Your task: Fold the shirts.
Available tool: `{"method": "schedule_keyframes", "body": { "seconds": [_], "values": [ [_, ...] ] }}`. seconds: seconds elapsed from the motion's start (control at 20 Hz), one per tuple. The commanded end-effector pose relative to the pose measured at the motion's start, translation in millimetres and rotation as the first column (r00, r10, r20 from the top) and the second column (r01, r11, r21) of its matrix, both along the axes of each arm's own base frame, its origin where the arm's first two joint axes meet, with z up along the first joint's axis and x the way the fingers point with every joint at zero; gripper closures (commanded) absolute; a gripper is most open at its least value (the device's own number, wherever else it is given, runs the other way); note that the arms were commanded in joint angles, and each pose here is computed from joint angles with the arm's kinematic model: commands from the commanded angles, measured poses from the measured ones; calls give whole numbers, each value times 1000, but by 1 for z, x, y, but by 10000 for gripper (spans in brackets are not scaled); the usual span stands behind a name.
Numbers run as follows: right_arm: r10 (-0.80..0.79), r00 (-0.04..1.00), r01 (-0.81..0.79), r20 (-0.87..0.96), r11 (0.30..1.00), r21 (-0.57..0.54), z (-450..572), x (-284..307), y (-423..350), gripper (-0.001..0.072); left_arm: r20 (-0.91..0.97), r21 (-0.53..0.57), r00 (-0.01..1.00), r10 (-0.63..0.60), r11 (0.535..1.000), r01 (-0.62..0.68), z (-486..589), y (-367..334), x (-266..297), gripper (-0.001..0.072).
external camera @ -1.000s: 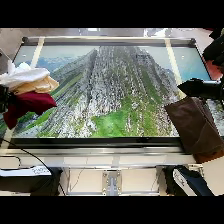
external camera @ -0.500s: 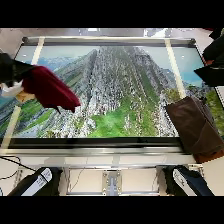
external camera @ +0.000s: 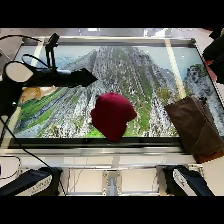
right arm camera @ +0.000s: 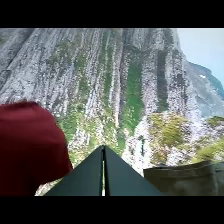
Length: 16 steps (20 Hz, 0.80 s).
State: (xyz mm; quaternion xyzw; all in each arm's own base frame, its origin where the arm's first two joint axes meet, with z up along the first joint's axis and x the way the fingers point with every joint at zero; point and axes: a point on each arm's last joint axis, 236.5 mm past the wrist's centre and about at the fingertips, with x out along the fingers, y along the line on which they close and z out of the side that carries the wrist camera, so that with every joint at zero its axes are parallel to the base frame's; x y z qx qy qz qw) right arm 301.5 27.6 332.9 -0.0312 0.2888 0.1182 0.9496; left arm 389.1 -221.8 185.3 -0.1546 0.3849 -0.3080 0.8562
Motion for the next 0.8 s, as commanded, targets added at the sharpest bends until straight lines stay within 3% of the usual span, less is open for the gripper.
{"method": "schedule_keyframes", "body": {
  "seconds": [0.0,0.1,0.2,0.25,0.3,0.4,0.5,0.6,0.75],
  "values": [
    [-13,999,12,-38,999,-37,-12,6,-9,684,121,118,975,189,972,-203,-11,47,52,-10],
    [-25,992,20,-123,999,-42,-40,14,-16,681,27,241,964,265,934,-263,-42,100,50,-8],
    [-63,968,48,-241,997,-66,-85,25,-31,681,-120,388,971,209,910,-148,-86,129,21,3],
    [-73,947,56,-313,996,-64,-114,29,-36,680,-210,402,961,179,912,-82,-109,130,2,3],
    [-72,919,58,-387,997,-48,-144,31,-38,646,-297,385,943,153,923,-29,-134,124,-19,3],
    [-36,854,46,-519,999,6,-200,28,-29,432,-438,267,891,122,964,-1,-182,95,-56,3],
    [4,792,44,-610,997,65,-243,18,-18,418,-507,48,860,54,998,-34,-205,46,-80,3],
    [10,769,57,-639,995,84,-265,14,-15,418,-551,-124,834,42,983,-132,-215,9,-90,2],
    [24,785,60,-619,991,116,-263,20,-9,419,-544,-107,833,103,976,-190,-244,-15,-100,2]
  ]
}}
